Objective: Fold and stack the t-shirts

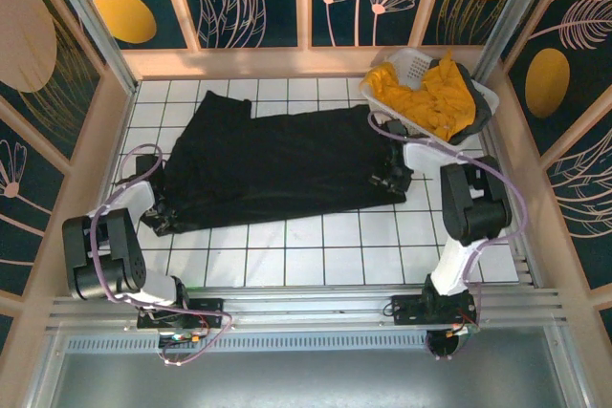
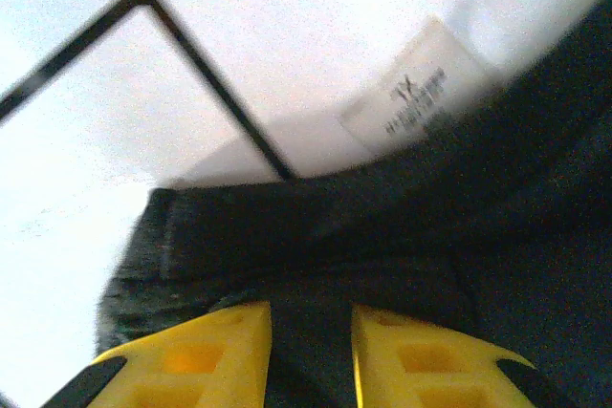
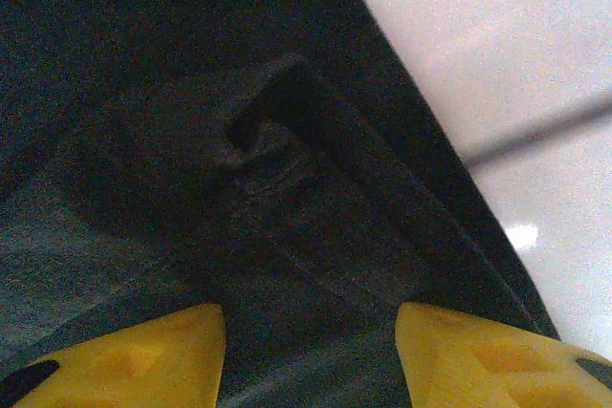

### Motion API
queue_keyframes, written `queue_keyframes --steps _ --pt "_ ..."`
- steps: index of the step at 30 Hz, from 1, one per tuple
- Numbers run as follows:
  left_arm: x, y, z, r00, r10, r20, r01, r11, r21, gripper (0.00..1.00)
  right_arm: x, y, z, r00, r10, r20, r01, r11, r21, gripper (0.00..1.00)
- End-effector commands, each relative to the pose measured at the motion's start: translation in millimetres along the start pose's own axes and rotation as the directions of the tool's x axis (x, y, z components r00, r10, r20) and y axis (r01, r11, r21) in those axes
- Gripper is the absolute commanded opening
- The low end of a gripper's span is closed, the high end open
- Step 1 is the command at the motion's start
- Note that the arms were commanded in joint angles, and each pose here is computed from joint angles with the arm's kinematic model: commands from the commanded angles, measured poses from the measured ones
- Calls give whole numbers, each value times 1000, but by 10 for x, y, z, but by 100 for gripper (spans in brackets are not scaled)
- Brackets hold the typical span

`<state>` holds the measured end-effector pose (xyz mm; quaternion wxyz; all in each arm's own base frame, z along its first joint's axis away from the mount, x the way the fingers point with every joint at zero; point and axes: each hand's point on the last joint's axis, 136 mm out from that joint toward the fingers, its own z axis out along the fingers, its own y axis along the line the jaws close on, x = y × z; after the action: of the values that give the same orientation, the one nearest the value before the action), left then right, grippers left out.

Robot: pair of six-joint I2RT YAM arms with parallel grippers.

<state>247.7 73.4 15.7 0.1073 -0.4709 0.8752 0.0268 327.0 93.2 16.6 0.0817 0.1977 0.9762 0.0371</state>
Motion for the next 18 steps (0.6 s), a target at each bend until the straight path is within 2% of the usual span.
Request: queue_keyframes --steps 1,4,6,9,10,12,14,18 --pt "6 349 -104 995 -98 25 101 990 -103 29 544 -413 -8 990 78 -117 -63 990 125 53" --pt "-2 326 -131 986 -165 28 167 984 -64 30 571 -421 -68 992 95 -85 -86 991 98 53" --pt "-19 241 -161 982 -188 14 188 982 -30 35 473 -332 -144 995 85 -52 -82 995 62 53" --pt "-262 12 -435 981 -181 74 176 982 61 47 274 45 -419 1000 18 22 -16 997 -73 55" --pt "-370 -101 -590 983 -148 110 140 987 77 55 221 209 -536 998 -20 55 27 992 -125 56" --pt "-515 -371 -883 985 -71 159 57 994 94 64 183 488 -711 992 -80 96 99 973 -208 58" --pt "-439 -710 -1028 994 -24 104 6 986 165 66 235 839 -838 985 -144 98 169 924 -343 59" --pt "129 -1050 -978 998 -27 -64 45 954 297 66 380 1400 -1005 973 -225 46 213 805 -554 61"
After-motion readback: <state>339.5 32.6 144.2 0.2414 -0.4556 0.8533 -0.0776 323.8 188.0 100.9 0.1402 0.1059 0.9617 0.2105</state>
